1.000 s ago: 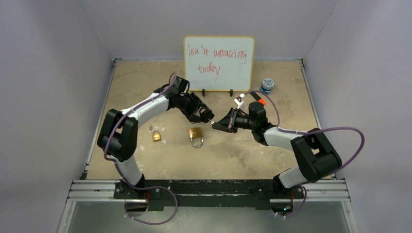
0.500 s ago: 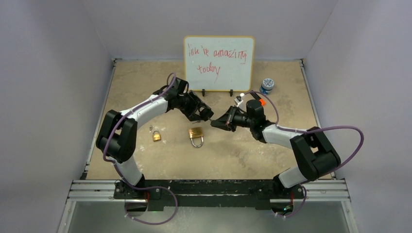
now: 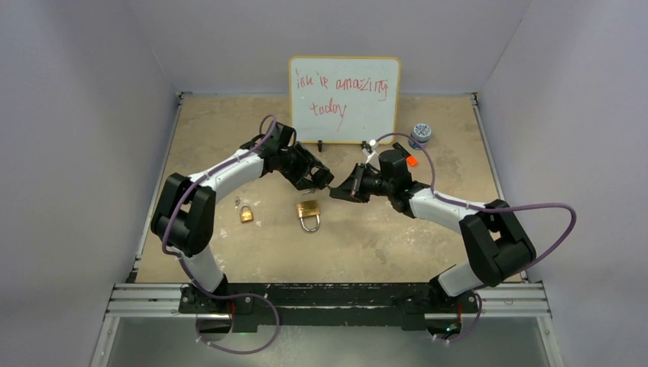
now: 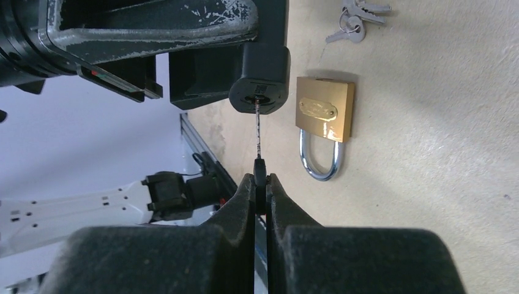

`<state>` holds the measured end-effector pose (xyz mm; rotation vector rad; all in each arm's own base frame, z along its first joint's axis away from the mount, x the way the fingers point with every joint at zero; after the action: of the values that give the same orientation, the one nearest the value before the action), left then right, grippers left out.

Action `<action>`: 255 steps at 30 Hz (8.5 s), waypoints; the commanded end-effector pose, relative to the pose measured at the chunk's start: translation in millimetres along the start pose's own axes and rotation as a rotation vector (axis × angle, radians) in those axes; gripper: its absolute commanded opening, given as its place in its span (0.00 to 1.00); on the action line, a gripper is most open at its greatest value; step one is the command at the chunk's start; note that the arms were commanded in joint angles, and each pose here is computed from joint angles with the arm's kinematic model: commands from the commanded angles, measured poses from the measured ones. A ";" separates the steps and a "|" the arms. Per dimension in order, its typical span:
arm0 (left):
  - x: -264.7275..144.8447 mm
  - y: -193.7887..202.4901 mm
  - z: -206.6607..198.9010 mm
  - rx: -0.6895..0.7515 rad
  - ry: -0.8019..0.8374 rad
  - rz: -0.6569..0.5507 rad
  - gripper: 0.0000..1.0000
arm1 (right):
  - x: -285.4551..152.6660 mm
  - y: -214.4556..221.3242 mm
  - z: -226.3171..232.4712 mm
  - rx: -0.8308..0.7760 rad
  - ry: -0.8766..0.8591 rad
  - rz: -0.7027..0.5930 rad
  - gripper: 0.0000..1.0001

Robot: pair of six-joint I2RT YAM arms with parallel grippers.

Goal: Unlock with the key

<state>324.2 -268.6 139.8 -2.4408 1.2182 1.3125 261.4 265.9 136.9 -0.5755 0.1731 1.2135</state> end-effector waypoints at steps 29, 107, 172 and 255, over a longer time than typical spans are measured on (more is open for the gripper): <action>-35.7 37.7 -34.1 0.002 0.137 0.135 0.19 | 14.6 -19.9 -1.4 -0.160 0.091 -0.081 0.00; 24.9 40.9 -7.6 0.223 -0.070 0.039 0.19 | -3.3 10.2 -96.1 0.094 0.291 -0.066 0.00; 32.3 25.8 -19.8 0.161 -0.185 0.015 0.11 | -22.6 10.3 -28.0 -0.231 -0.162 -0.057 0.00; 2.3 28.4 9.8 0.089 -0.222 0.090 0.06 | -16.6 22.0 -3.0 -0.402 -0.161 0.036 0.00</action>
<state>301.5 -278.4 116.3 -2.1066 1.2285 1.5345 226.9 248.8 105.4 -0.8017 -0.0498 1.3601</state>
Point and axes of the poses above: each gripper's point midway between its finger pads, its own x axis out along the fingers, its own z axis along the line the jaws close on, y = z × x, the point moved 3 cm from there along -x, back along the fingers, and after that the axes turned 6 degrees about -x, right-handed, at the moved point
